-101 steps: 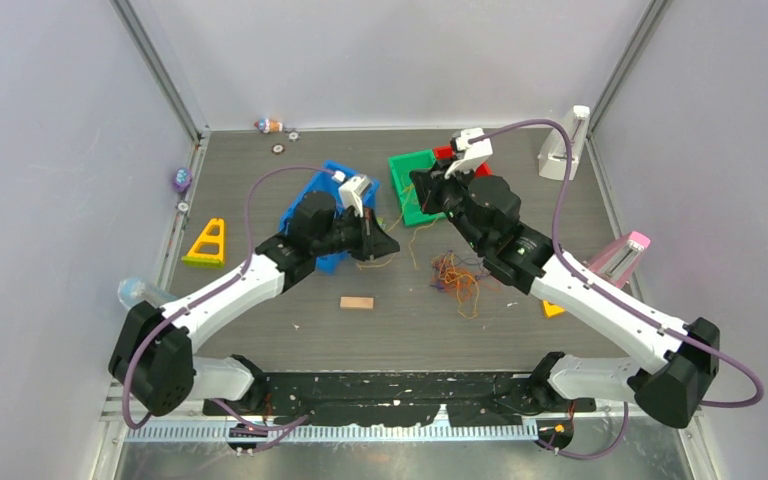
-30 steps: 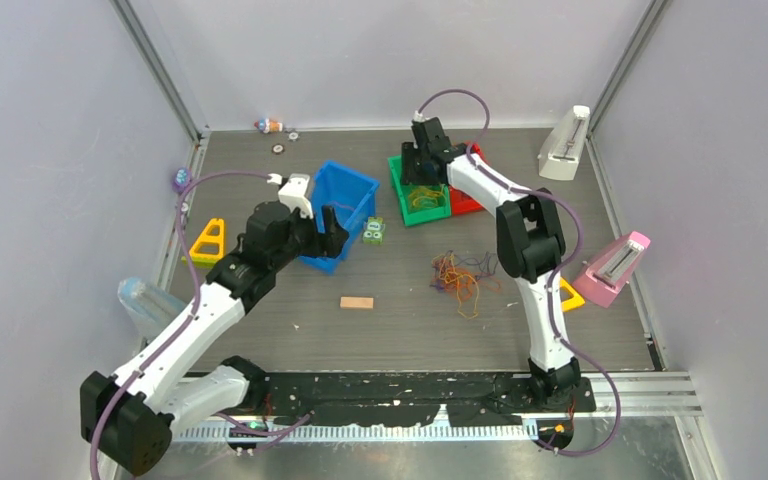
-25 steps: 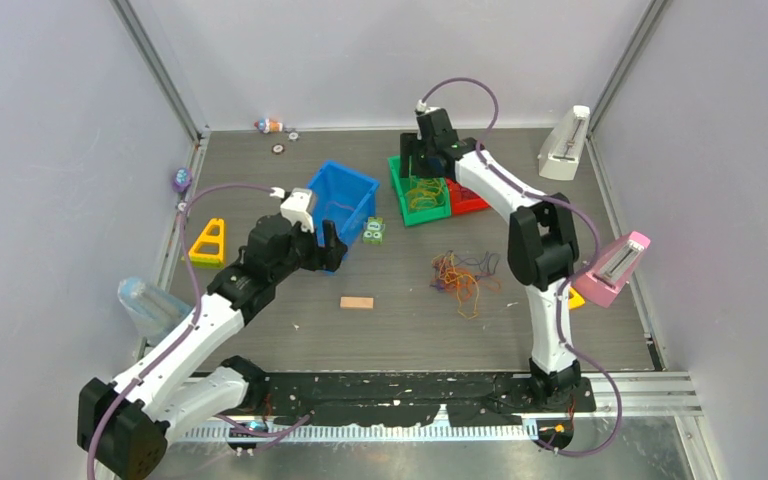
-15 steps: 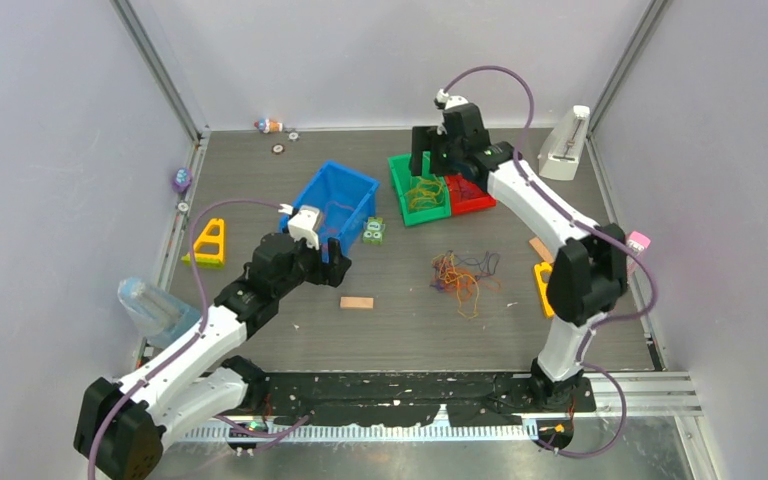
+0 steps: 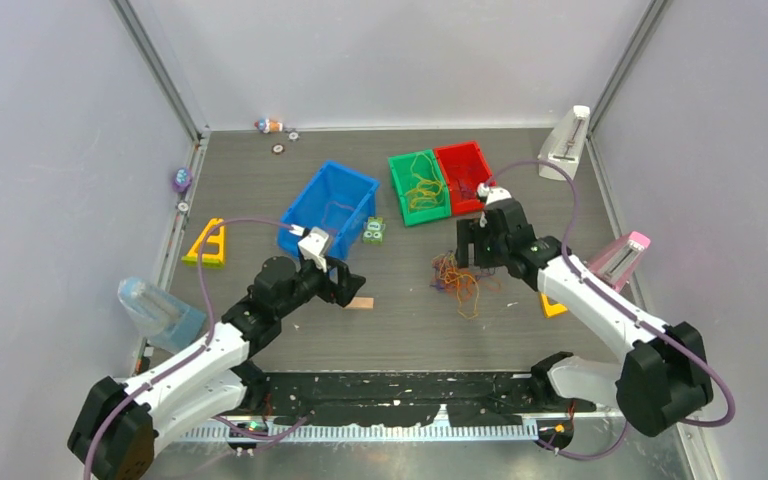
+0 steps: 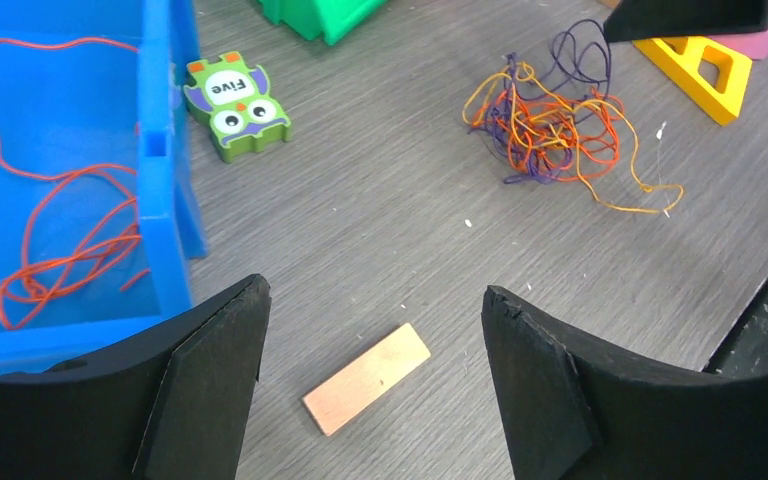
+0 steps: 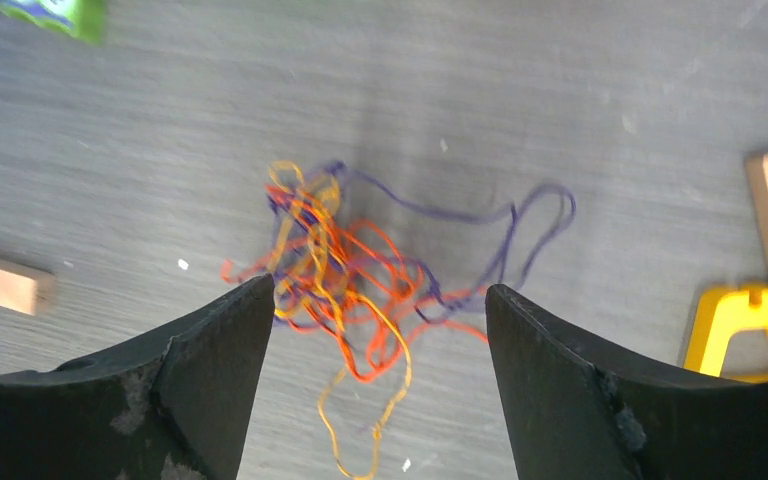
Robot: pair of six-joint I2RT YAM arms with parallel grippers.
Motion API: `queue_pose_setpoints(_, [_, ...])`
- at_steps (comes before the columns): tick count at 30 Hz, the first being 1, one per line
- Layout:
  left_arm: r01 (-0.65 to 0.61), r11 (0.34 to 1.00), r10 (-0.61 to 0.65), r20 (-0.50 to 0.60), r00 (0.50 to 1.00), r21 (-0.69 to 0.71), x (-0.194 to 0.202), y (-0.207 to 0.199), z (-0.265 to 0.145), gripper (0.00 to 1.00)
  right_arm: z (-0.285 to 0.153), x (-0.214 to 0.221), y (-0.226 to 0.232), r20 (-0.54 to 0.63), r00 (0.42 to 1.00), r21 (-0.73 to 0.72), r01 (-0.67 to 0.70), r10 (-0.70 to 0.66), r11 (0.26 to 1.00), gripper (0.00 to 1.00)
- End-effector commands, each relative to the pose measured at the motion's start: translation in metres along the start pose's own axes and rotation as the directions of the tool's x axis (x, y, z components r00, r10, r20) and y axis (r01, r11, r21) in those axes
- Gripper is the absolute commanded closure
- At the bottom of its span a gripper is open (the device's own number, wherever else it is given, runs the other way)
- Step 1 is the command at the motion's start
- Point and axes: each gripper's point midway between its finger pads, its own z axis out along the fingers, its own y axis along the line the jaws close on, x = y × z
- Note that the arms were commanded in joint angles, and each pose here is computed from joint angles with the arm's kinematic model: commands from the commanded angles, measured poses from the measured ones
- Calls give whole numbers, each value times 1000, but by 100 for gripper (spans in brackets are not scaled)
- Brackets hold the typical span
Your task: Untangle the cables
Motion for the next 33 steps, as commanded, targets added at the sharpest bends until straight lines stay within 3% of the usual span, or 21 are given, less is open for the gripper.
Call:
queue_pose_setpoints(1, [-51, 996, 42, 116, 992, 77, -22, -17, 1, 21, -4, 17, -23, 49, 996, 82, -77, 73, 994, 18])
queue_pose_setpoints(9, [-50, 997, 44, 126, 991, 50, -19, -13, 4, 21, 13, 45, -44, 73, 985, 133, -167, 159, 977, 30])
queue_pose_setpoints(16, [-58, 997, 51, 137, 989, 44, -21, -12, 1, 21, 37, 43, -35, 62, 989, 87, -142, 137, 986, 43])
queue_pose_setpoints(18, [-60, 997, 53, 138, 989, 47, -21, -12, 1, 21, 41, 41, -30, 59, 991, 60, -120, 117, 991, 51])
queue_pose_setpoints(20, [-62, 997, 54, 139, 989, 53, -21, -13, 1, 21, 41, 38, -24, 56, 995, 26, -87, 85, 996, 66])
queue_pose_setpoints(21, [-62, 997, 54, 140, 989, 55, -21, -14, 1, 21, 41, 37, -19, 56, 996, 11, -73, 73, 997, 80])
queue_pose_setpoints(23, [-63, 996, 54, 143, 988, 59, -22, -15, 1, 20, 36, 34, -11, 73, 996, -1, -42, 42, 999, 92])
queue_pose_setpoints(28, [-65, 995, 52, 150, 987, 81, -23, -19, 1, 20, 5, 14, 17, 219, 973, -15, 83, -78, 996, 95])
queue_pose_setpoints(33, [-70, 990, 50, 165, 985, 119, -25, -26, -1, 20, -38, 3, 73, 373, 918, -225, 228, -133, 947, 95])
